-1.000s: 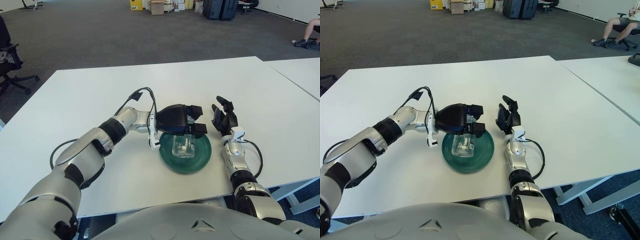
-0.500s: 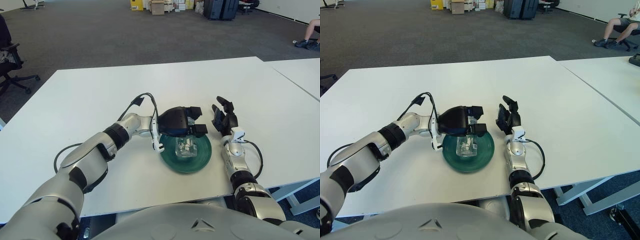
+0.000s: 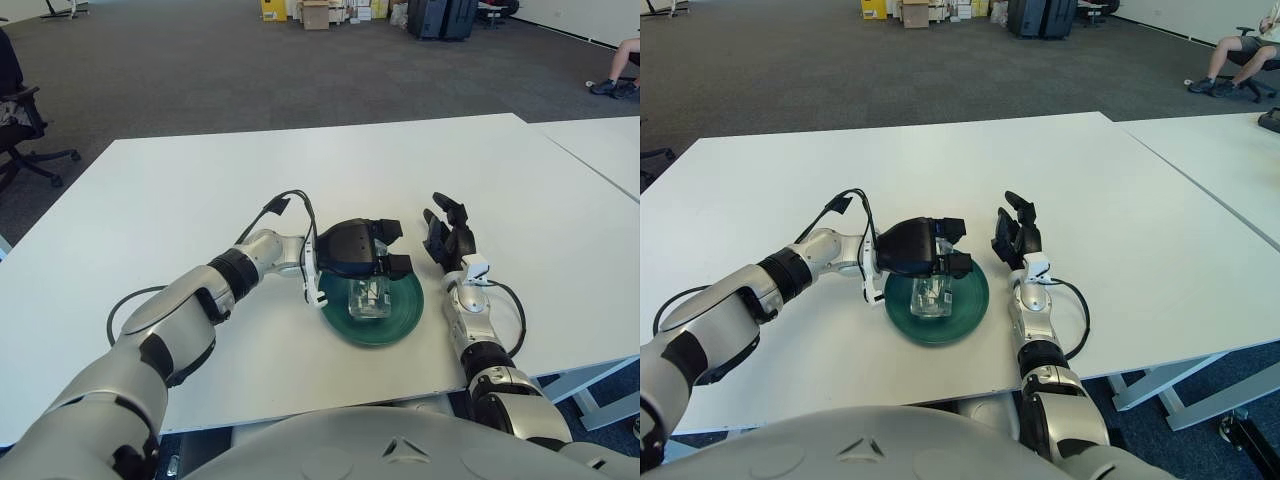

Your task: Put the bottle into the plate.

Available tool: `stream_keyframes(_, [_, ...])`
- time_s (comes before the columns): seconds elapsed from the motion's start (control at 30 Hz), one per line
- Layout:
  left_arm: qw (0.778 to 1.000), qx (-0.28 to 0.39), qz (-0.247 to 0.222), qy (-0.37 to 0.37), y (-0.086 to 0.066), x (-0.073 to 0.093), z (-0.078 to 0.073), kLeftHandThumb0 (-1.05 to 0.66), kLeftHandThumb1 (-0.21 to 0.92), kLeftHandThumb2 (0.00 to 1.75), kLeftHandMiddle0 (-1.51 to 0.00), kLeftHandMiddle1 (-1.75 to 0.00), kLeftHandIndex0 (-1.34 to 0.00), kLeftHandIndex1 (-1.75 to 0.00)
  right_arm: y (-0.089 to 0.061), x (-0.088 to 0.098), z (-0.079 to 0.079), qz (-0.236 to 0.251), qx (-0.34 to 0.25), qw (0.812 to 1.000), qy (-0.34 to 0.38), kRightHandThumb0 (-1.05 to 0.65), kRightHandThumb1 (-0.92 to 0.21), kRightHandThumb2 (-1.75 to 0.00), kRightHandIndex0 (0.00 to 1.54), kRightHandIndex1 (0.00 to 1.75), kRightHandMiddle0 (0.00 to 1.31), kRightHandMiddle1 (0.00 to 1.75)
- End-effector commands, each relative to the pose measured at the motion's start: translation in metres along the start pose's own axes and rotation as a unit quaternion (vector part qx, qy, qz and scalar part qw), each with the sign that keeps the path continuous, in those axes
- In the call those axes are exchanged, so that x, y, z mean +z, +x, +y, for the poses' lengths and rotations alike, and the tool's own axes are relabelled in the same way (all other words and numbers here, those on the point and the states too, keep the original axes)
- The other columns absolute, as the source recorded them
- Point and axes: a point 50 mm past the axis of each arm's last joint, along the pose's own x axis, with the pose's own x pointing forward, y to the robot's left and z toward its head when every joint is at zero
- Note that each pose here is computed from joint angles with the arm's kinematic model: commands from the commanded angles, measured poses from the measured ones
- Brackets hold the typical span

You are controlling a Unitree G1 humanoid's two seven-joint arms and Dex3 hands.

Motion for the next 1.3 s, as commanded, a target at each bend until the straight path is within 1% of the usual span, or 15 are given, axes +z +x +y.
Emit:
stream_keyframes(0.0, [1.0,0.004,-0.003,0.016,0.002,-0.006,0.004,-0.01,0.09,1.55,-0.78,-1.75,-0.6,-1.66,-0.02,-0.021,0.002,0.046,-0.012,0.999,0.016,-0.61,-0.92,-0.79,0.41,0.01,0.0,0.71])
stream_keyframes(0.13, [1.0,-0.007,-0.017,0.01,0.001,-0.003,0.001,-0.01,0.07,1.57,-0.79,-1.75,-0.62,-1.65,-0.02,-0.021,0.002,0.046,-0.013,0.999,0.019,-0.61,-0.92,-0.79,0.41,0.0,0.0,0.72])
stream_keyframes(0.17, [1.0,-0.012,-0.021,0.007,0.001,-0.002,0.0,-0.16,0.21,1.42,-0.9,-1.75,-0.58,-1.69,-0.02,-0.021,0.002,0.046,-0.013,0.999,0.019,-0.61,-0.92,-0.78,0.41,0.01,0.0,0.72])
stream_keyframes(0.2, [0.999,-0.023,-0.026,0.004,0.001,-0.001,-0.001,-0.26,0.3,1.31,-0.98,-1.75,-0.55,-1.71,-0.019,-0.021,0.002,0.047,-0.014,0.999,0.02,-0.6,-0.92,-0.78,0.41,0.01,0.0,0.72])
stream_keyframes(0.3, [0.999,-0.043,-0.033,-0.002,0.0,-0.001,-0.002,-0.37,0.42,1.18,-1.08,-1.75,-0.51,-1.73,-0.019,-0.021,0.003,0.048,-0.014,0.999,0.02,-0.6,-0.92,-0.78,0.41,0.01,0.0,0.72])
stream_keyframes(0.37, [0.997,-0.061,-0.036,-0.007,0.0,-0.001,-0.003,-0.4,0.45,1.15,-1.11,-1.75,-0.5,-1.74,-0.019,-0.021,0.003,0.048,-0.015,0.999,0.02,-0.6,-0.92,-0.78,0.41,0.01,0.0,0.72])
stream_keyframes(0.47, [0.995,-0.091,-0.039,-0.011,0.0,-0.001,-0.005,-0.42,0.46,1.13,-1.14,-1.75,-0.5,-1.74,-0.018,-0.02,0.004,0.047,-0.014,0.999,0.019,-0.6,-0.92,-0.78,0.42,0.01,0.0,0.73])
stream_keyframes(0.6, [0.99,-0.129,-0.048,-0.009,0.001,0.0,-0.006,-0.44,0.43,1.16,-1.15,-1.75,-0.52,-1.75,-0.018,-0.02,0.004,0.047,-0.013,0.999,0.017,-0.6,-0.92,-0.78,0.42,0.01,0.0,0.73])
stream_keyframes(0.97, [0.982,-0.176,-0.066,-0.004,0.004,0.001,-0.006,-0.44,0.41,1.19,-1.15,-1.75,-0.53,-1.75,-0.018,-0.02,0.004,0.052,-0.018,0.998,0.014,-0.59,-0.92,-0.78,0.43,0.01,0.0,0.74])
stream_keyframes(1.03, [0.984,-0.166,-0.063,-0.006,0.004,0.002,-0.005,-0.44,0.41,1.19,-1.14,-1.75,-0.54,-1.75,-0.018,-0.021,0.004,0.052,-0.019,0.998,0.015,-0.59,-0.92,-0.78,0.43,0.01,0.0,0.74])
stream_keyframes(1.07, [0.989,-0.137,-0.058,-0.009,0.004,0.003,-0.004,-0.44,0.41,1.2,-1.14,-1.75,-0.54,-1.75,-0.018,-0.021,0.004,0.052,-0.02,0.998,0.016,-0.59,-0.92,-0.78,0.43,0.01,0.0,0.74])
stream_keyframes(1.13, [0.995,-0.079,-0.054,-0.015,0.004,0.006,-0.002,-0.44,0.41,1.2,-1.07,-1.75,-0.54,-1.75,-0.017,-0.02,0.004,0.052,-0.021,0.998,0.018,-0.59,-0.92,-0.78,0.43,0.01,0.0,0.74])
stream_keyframes(1.2, [0.998,-0.031,-0.051,-0.02,0.004,0.007,0.0,-0.44,0.43,1.16,-0.91,-1.75,-0.52,-1.75,-0.017,-0.02,0.005,0.051,-0.02,0.998,0.019,-0.59,-0.92,-0.77,0.44,0.02,0.0,0.75])
stream_keyframes(1.23, [0.999,-0.009,-0.045,-0.023,0.004,0.007,0.0,-0.43,0.48,1.11,-0.86,-1.75,-0.49,-1.75,-0.016,-0.019,0.005,0.05,-0.019,0.998,0.02,-0.58,-0.92,-0.77,0.44,0.01,0.0,0.75])
stream_keyframes(1.27, [0.999,0.002,-0.041,-0.023,0.003,0.007,0.0,-0.41,0.6,0.95,-0.73,-1.75,-0.4,-1.75,-0.016,-0.019,0.005,0.05,-0.019,0.998,0.02,-0.58,-0.92,-0.78,0.43,0.01,0.0,0.74])
